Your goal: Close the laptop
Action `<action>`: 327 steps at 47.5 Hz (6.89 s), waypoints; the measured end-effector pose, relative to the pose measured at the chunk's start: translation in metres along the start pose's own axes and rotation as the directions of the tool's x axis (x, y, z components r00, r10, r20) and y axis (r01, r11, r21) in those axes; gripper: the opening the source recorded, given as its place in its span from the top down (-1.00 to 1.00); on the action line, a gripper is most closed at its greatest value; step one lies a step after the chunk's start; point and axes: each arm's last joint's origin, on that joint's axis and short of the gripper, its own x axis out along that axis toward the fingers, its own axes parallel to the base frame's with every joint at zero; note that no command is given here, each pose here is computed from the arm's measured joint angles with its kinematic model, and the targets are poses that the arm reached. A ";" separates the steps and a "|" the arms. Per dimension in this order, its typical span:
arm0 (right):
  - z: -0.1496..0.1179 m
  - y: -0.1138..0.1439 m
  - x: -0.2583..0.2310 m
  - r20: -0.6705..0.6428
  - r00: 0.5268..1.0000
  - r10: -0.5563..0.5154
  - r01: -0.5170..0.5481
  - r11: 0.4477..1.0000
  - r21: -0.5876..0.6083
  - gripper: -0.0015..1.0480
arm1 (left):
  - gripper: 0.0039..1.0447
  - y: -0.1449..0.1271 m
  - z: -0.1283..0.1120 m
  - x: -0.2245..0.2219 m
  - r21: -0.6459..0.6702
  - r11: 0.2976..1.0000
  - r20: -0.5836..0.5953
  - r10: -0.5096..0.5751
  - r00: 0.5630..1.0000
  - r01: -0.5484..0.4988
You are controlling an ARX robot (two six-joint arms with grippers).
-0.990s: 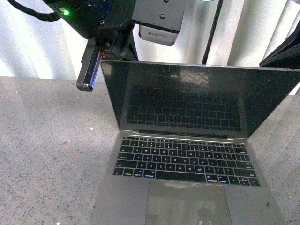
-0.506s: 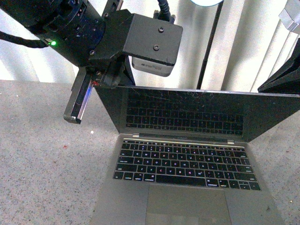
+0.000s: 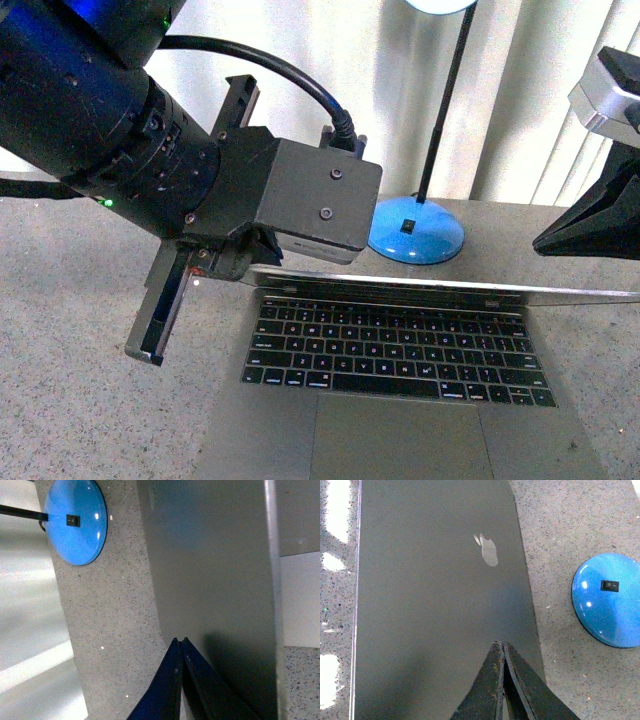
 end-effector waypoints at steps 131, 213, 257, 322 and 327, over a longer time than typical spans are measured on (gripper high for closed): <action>-0.038 0.044 0.037 0.120 0.883 -0.453 0.426 0.883 0.198 0.94 | 0.94 -0.016 0.001 -0.027 -0.438 0.871 0.172 0.325 0.930 -0.223; -0.009 0.233 -0.059 -0.015 0.264 -0.964 0.680 0.174 0.713 0.94 | 0.94 -0.196 -0.049 -0.153 -0.896 -0.206 -0.396 0.770 0.500 -0.393; -0.010 0.257 -0.064 -0.018 0.266 -0.964 0.680 0.174 0.713 0.94 | 0.94 -0.218 -0.039 -0.164 -0.897 -0.206 -0.397 0.767 0.504 -0.392; -0.010 0.257 -0.064 -0.017 0.266 -0.964 0.679 0.174 0.713 -0.86 | -0.87 -0.218 -0.039 -0.164 -0.897 -0.206 -0.397 0.767 0.504 -0.392; -0.010 0.257 -0.064 -0.017 0.266 -0.964 0.679 0.174 0.713 -0.86 | -0.87 -0.218 -0.039 -0.164 -0.897 -0.206 -0.397 0.767 0.504 -0.392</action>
